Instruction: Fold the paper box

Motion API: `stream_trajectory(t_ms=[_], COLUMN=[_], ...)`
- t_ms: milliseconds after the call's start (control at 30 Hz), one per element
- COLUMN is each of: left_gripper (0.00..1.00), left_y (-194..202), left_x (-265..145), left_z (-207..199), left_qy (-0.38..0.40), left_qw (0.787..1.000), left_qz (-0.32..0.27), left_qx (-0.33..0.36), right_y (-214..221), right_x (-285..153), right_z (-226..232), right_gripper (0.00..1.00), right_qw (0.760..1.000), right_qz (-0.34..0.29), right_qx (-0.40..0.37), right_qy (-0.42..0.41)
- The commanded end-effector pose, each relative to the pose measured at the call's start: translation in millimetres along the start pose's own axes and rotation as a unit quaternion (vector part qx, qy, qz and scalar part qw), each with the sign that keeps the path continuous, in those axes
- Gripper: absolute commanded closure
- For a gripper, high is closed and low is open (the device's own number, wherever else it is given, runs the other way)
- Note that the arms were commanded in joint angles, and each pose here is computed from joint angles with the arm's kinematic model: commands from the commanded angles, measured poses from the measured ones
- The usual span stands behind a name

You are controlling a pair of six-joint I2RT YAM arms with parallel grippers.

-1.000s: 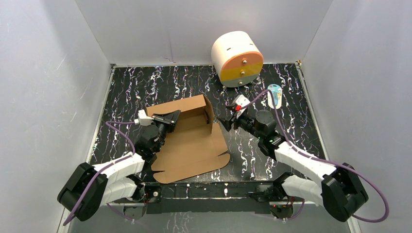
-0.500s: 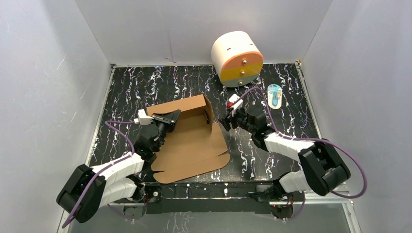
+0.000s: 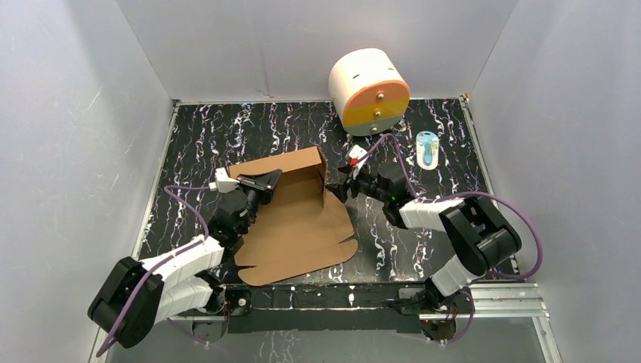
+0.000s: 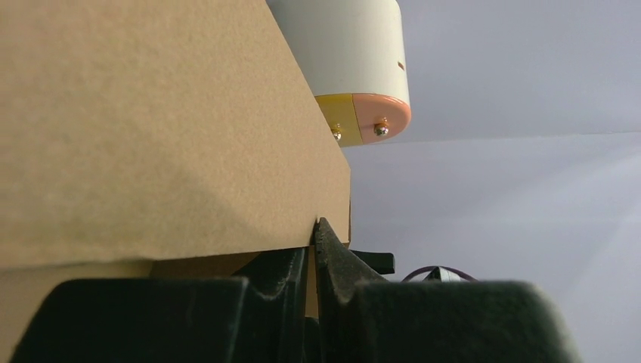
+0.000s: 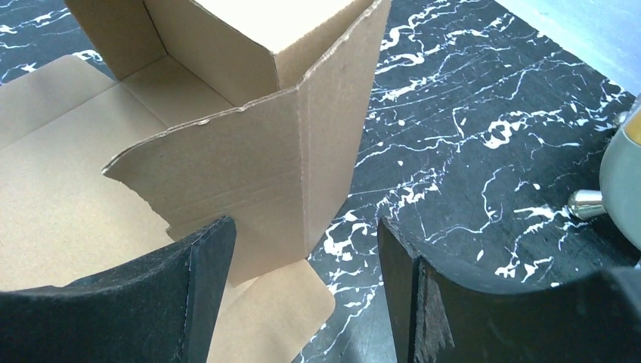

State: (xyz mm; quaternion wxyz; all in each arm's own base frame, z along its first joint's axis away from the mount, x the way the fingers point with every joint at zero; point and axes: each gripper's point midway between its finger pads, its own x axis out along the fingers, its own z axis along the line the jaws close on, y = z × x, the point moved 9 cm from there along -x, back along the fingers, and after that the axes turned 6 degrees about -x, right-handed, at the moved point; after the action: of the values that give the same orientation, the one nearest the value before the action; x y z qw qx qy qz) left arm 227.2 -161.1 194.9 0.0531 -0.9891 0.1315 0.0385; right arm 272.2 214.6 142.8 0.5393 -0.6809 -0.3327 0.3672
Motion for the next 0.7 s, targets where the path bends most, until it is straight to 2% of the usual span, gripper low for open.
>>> stream_trajectory(t_ms=[0,433,667], left_gripper=[0.96,0.97,0.97], left_y=[4,11,14], left_x=[3,2,2], left_z=[-7,-21,-23], left_qy=[-0.001,0.019,0.02], left_qw=[1.0,0.998,0.996], left_qz=[0.021,0.061,0.078], left_qx=[0.002,-0.027,-0.038], right_y=[-35,-33,-35], right_x=[18,37,43], right_z=[-9,-13,-18], right_gripper=[0.22,0.22,0.29], right_qw=[0.996,0.992,0.991], right_qz=[-0.087,-0.112,-0.113], right_qx=[-0.031,-0.051,-0.06], right_qy=[-0.011,0.014,0.028])
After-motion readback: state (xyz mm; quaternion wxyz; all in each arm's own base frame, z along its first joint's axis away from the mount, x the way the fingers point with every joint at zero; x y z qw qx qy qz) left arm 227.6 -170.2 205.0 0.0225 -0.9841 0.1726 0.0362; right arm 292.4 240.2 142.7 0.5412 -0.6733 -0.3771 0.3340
